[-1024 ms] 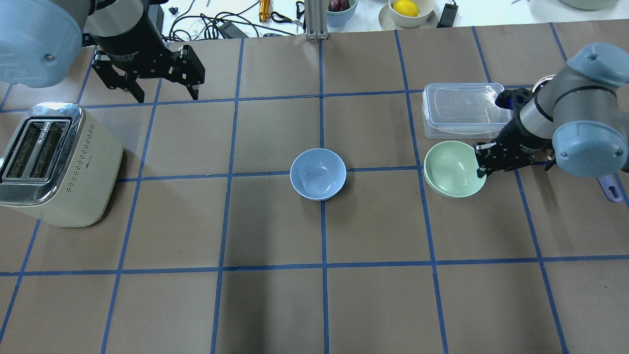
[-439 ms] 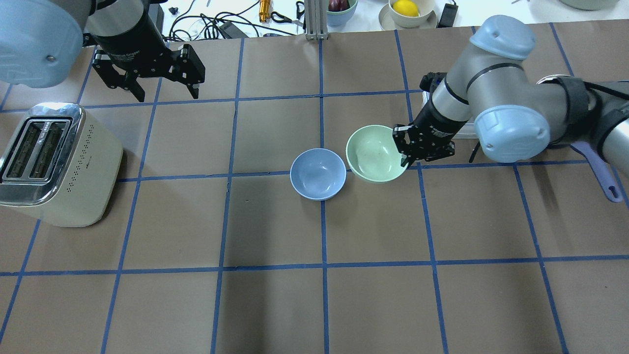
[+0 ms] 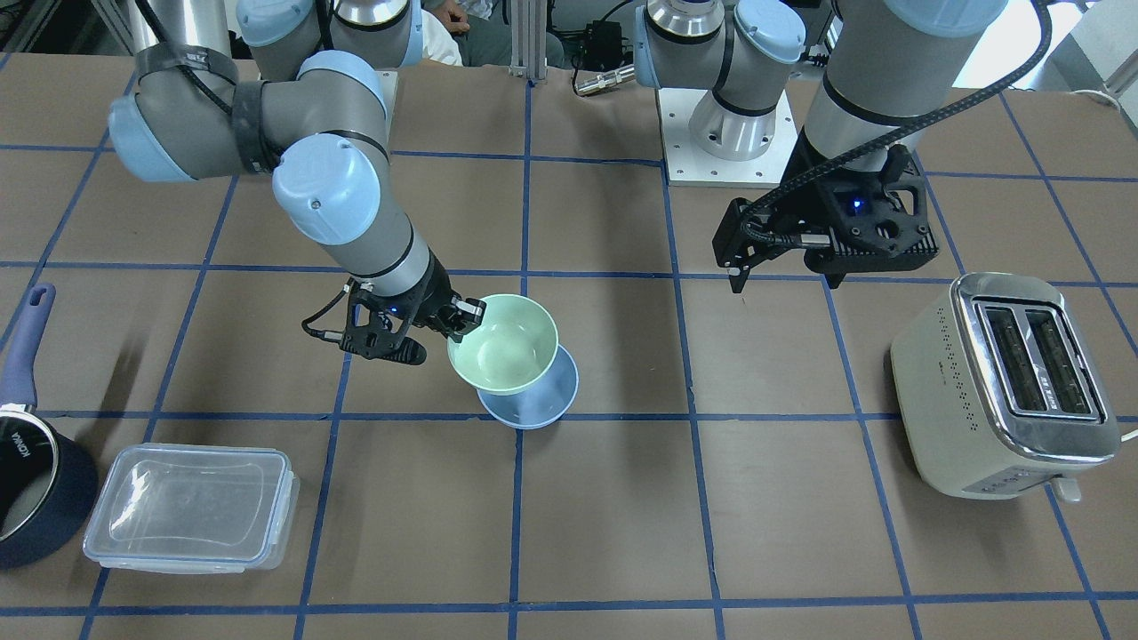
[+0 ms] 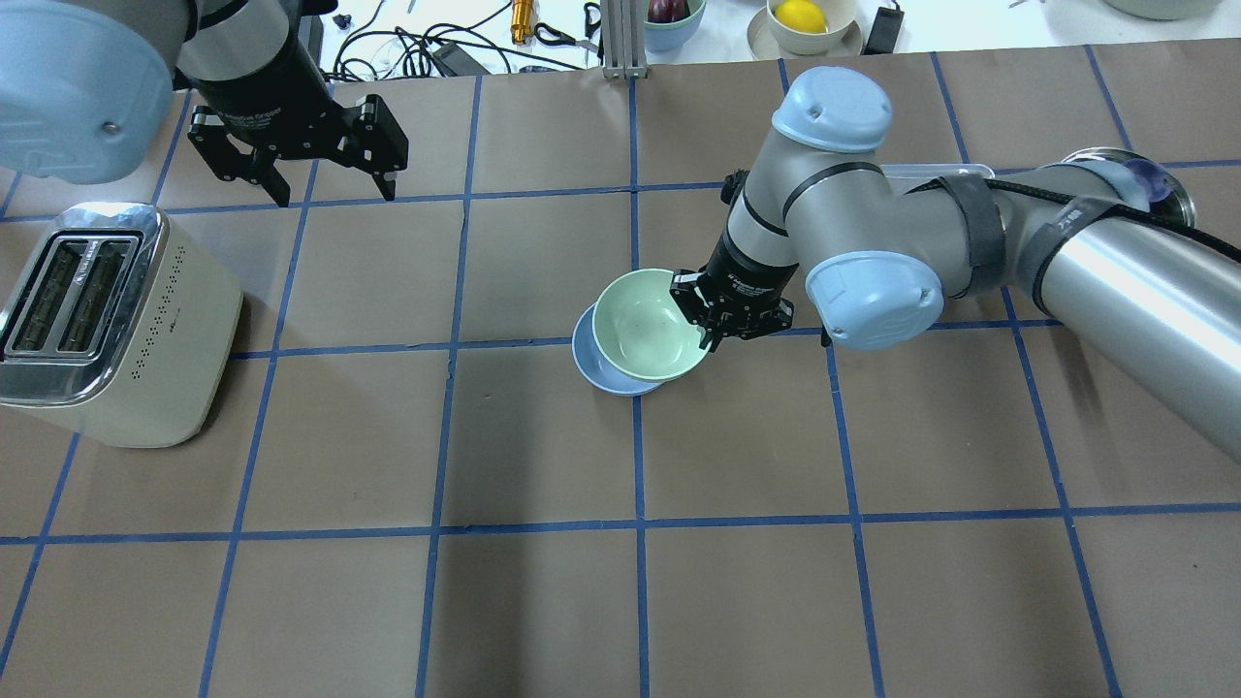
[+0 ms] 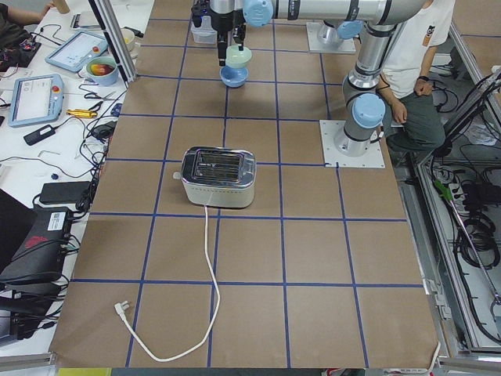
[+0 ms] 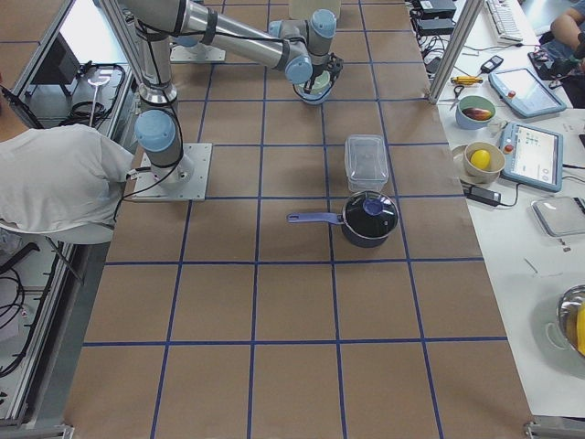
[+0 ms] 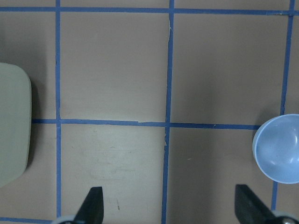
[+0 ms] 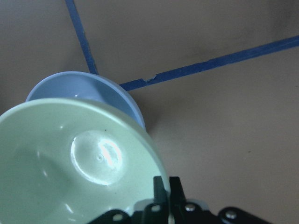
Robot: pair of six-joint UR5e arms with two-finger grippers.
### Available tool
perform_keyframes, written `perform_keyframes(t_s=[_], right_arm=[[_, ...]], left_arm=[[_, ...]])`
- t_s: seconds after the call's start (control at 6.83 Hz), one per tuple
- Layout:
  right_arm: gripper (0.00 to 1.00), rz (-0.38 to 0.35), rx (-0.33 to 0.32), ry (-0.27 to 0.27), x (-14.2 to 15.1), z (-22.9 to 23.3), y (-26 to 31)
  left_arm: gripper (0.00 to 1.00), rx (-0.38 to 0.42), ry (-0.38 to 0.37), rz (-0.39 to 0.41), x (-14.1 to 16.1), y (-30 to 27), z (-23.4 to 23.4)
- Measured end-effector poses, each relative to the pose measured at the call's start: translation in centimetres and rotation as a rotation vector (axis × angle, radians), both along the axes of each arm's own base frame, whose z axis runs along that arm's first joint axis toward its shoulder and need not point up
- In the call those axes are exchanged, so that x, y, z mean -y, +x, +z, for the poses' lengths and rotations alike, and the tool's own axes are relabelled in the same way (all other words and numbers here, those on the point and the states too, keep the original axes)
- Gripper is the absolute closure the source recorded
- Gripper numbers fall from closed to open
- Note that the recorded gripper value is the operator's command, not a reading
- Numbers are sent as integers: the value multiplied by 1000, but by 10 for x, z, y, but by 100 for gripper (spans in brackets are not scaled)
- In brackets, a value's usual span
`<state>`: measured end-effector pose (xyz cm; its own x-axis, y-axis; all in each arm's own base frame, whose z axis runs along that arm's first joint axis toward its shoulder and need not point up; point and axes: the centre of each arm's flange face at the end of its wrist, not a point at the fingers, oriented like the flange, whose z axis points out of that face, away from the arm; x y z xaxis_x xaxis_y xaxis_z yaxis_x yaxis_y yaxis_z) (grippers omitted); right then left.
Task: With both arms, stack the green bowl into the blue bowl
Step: 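Carry the green bowl with the right gripper over the blue bowl, then lower the green bowl into the blue bowl and open the right gripper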
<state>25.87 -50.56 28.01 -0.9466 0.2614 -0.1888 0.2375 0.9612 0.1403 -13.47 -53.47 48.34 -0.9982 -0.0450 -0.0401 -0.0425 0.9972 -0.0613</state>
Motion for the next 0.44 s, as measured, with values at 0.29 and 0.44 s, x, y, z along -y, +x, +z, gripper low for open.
perform_keyframes(t_s=[0.29,0.44], right_arm=[[100,6,-2,-3,4,-10,10],[70,6,-1,-9,8,-16,11]], left_arm=[[0,0,5,1,-2,-1,-2],[0,-1,5,1,-2,-1,-3]])
